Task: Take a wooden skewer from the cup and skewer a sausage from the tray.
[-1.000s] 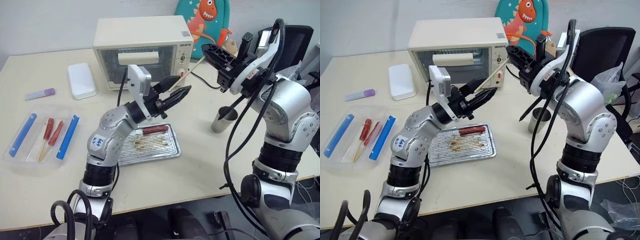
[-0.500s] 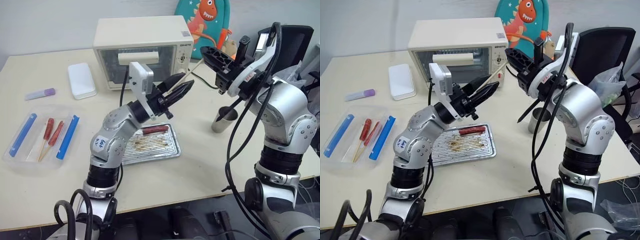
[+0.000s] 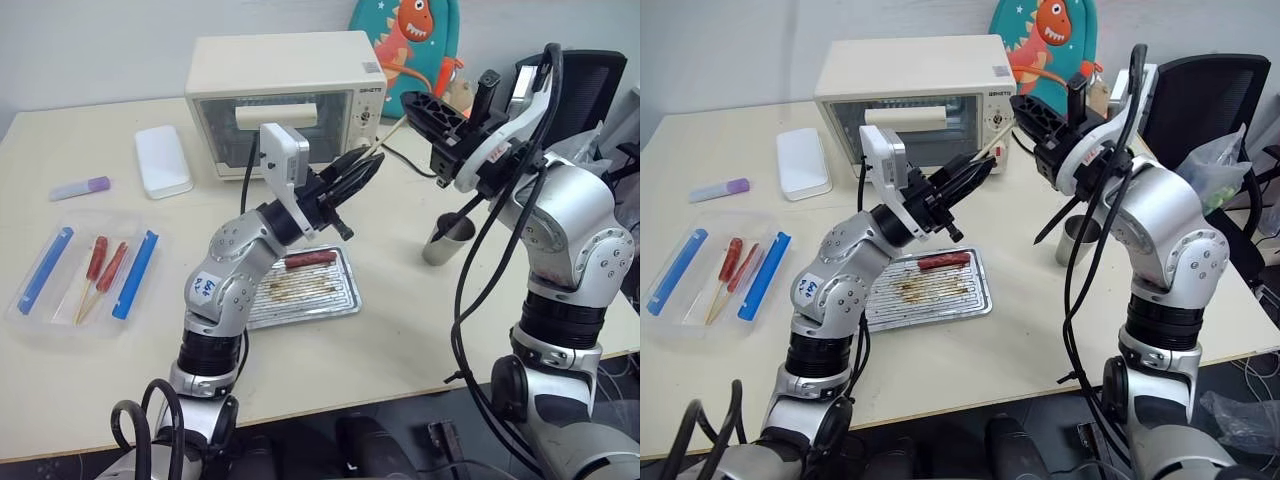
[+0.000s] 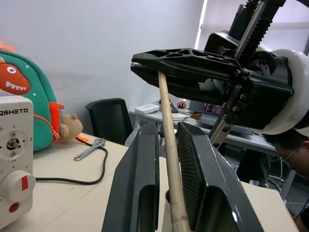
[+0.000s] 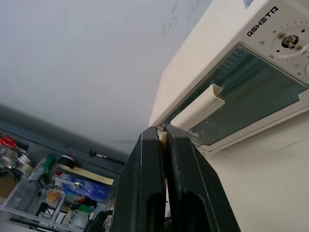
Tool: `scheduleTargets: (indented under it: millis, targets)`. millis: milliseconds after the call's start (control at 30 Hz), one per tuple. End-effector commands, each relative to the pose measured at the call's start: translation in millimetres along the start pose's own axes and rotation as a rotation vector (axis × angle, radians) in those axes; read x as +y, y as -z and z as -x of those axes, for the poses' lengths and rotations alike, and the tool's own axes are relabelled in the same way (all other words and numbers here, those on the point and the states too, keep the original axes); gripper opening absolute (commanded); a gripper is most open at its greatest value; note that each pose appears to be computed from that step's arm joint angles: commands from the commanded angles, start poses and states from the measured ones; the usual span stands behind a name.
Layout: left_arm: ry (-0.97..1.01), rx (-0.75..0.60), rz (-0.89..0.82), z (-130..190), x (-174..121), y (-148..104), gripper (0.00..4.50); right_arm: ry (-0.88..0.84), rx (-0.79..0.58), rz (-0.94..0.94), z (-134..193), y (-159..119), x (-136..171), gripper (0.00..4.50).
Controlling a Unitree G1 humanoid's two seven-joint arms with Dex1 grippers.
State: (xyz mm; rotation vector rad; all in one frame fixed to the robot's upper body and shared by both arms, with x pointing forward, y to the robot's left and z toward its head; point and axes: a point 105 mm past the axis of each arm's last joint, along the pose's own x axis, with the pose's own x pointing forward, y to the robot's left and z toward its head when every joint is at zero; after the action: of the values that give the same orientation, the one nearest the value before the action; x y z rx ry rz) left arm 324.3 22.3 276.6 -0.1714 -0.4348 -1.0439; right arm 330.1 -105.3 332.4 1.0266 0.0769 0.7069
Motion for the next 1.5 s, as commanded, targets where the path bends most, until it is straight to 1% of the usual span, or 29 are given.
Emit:
scheduleTargets:
  millis: [33, 233, 367, 700, 767, 800, 833, 933, 967, 1067, 1167, 1200, 1233, 1300, 1367, 1433, 1500]
  targets:
    - [0.024, -0.060, -0.030, -4.3, -8.7, -16.7, 0.71, -0.047, -0.021, 0.019, 5.7, -4.4, 10.7, 0.00]
    - [0.020, -0.061, -0.021, -3.3, -10.1, -14.8, 0.71, -0.049, -0.028, 0.015, 6.2, -5.4, 10.5, 0.00]
    - [0.009, -0.069, -0.012, -3.2, -9.3, -14.8, 0.07, -0.051, -0.029, 0.014, 6.5, -5.6, 10.9, 0.00]
    - [0.001, -0.055, -0.036, -3.9, -4.2, -15.7, 0.07, -0.055, -0.016, 0.040, 8.5, -3.9, 10.7, 0.00]
    - [0.000, -0.046, -0.051, -1.0, -1.7, -16.1, 0.00, -0.059, -0.013, 0.037, 9.3, -2.4, 10.1, 0.52]
    - [-0.001, -0.039, -0.058, 1.0, -0.3, -16.3, 0.00, -0.064, -0.012, 0.038, 9.6, -2.1, 10.5, 0.67]
    - [0.000, -0.030, -0.068, 3.2, 0.9, -16.3, 0.00, -0.060, -0.008, 0.052, 10.2, -2.4, 10.1, 0.94]
    - [0.005, 0.000, -0.095, 11.9, 5.4, -17.5, 0.00, -0.047, 0.018, 0.164, 10.2, -3.8, 8.6, 1.77]
    - [0.008, 0.011, -0.103, 15.6, 7.0, -18.5, 0.00, -0.046, 0.028, 0.209, 10.0, -4.2, 8.2, 1.97]
    - [0.017, 0.075, -0.141, 35.1, 14.3, -23.4, 0.00, -0.036, 0.093, 0.425, 8.9, -0.6, 4.9, 1.97]
    - [0.010, 0.156, -0.185, 61.4, 24.8, -32.3, 0.00, -0.034, 0.196, 0.690, 5.9, 11.7, -3.0, 1.97]
    - [0.008, 0.198, -0.201, 74.2, 28.3, -36.4, 0.00, -0.046, 0.246, 0.808, 4.5, 18.5, -6.4, 1.97]
    - [0.010, 0.246, -0.214, 88.8, 30.6, -41.0, 0.00, -0.072, 0.307, 0.917, 3.5, 27.3, -10.0, 1.97]
    - [0.020, 0.337, -0.227, 113.0, 31.2, -48.2, 0.00, -0.126, 0.417, 1.064, 2.6, 41.8, -18.7, 1.97]
    - [0.033, 0.406, -0.231, 129.1, 29.2, -52.2, 0.00, -0.178, 0.481, 1.162, 0.3, 49.3, -26.5, 1.97]
    - [0.025, 0.523, -0.225, 161.0, 25.0, -58.5, 0.00, -0.275, 0.590, 1.313, -7.1, 67.8, -41.3, 1.97]
    - [0.012, 0.591, -0.213, 180.7, 20.0, -63.0, 0.00, -0.364, 0.685, 1.373, -12.1, 85.9, -52.8, 1.97]
